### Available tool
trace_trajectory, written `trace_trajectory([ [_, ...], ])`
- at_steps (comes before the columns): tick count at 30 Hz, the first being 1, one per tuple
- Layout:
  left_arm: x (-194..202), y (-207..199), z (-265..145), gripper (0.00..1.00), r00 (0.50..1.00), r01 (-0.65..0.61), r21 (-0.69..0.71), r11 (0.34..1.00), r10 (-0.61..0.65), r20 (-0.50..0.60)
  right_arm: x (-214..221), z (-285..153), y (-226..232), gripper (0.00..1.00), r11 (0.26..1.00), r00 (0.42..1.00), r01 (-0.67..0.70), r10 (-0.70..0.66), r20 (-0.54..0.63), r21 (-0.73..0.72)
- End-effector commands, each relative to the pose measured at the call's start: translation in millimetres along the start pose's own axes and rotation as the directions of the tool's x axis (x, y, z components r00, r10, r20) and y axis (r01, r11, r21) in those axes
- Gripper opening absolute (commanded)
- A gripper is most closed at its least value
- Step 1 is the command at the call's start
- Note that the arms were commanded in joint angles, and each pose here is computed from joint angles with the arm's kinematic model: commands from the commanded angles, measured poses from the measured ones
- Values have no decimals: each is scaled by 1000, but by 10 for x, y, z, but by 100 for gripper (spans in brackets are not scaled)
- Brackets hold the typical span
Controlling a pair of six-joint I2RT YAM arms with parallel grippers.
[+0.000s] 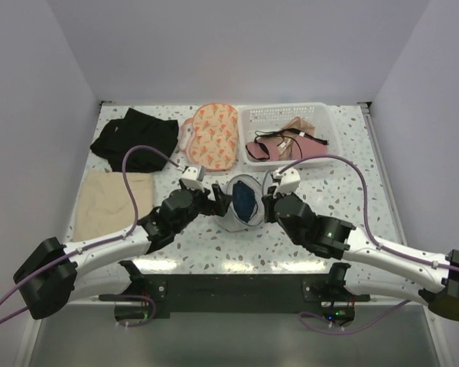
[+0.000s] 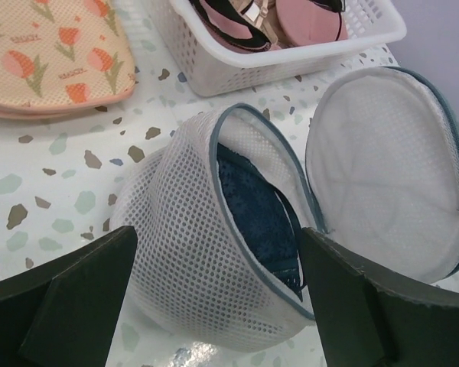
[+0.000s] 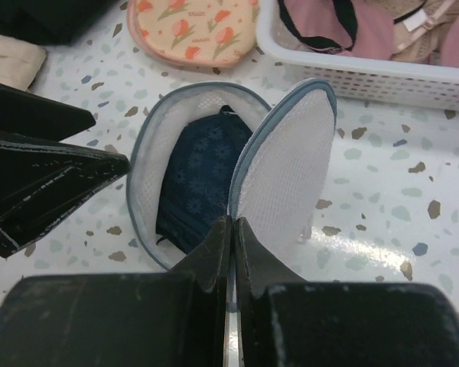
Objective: Unzip the laundry bag and remove the bra
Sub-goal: Open the laundry bag at the center of the board.
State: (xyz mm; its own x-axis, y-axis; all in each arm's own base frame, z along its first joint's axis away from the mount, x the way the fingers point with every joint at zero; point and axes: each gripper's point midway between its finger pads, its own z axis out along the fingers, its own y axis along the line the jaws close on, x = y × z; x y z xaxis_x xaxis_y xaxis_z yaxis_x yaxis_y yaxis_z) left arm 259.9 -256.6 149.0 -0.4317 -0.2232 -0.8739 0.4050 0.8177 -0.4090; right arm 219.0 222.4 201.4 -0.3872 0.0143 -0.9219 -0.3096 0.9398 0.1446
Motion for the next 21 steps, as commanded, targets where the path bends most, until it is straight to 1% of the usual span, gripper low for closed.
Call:
trace_trajectory([
  [1,-322,-241,132,93,996,-27,63,998,22,86,-123,-169,-378,0,984,988,-127,115,98,124],
  [6,-296,-233,239,93,997,-40,44,998,36,75,-15,-358,-811,1,935,966,-243,207,158,259],
  [8,-319,-244,260,93,996,-42,43,998,38,79,13,-430,-963,4,912,954,-281,231,192,298],
  [12,-324,-220,293,93,996,-42,21,999,40,76,202,-500,-1146,11,877,942,-327,273,194,354],
  [17,-340,-186,321,93,996,-44,-5,999,44,80,419,-528,-1269,27,837,935,-354,309,174,416],
  [18,-329,-182,335,93,996,-44,-9,999,44,75,475,-540,-1305,34,824,934,-358,316,169,439],
  [21,-326,-186,367,93,997,-48,-15,999,49,67,529,-572,-1368,43,793,925,-379,337,174,477],
])
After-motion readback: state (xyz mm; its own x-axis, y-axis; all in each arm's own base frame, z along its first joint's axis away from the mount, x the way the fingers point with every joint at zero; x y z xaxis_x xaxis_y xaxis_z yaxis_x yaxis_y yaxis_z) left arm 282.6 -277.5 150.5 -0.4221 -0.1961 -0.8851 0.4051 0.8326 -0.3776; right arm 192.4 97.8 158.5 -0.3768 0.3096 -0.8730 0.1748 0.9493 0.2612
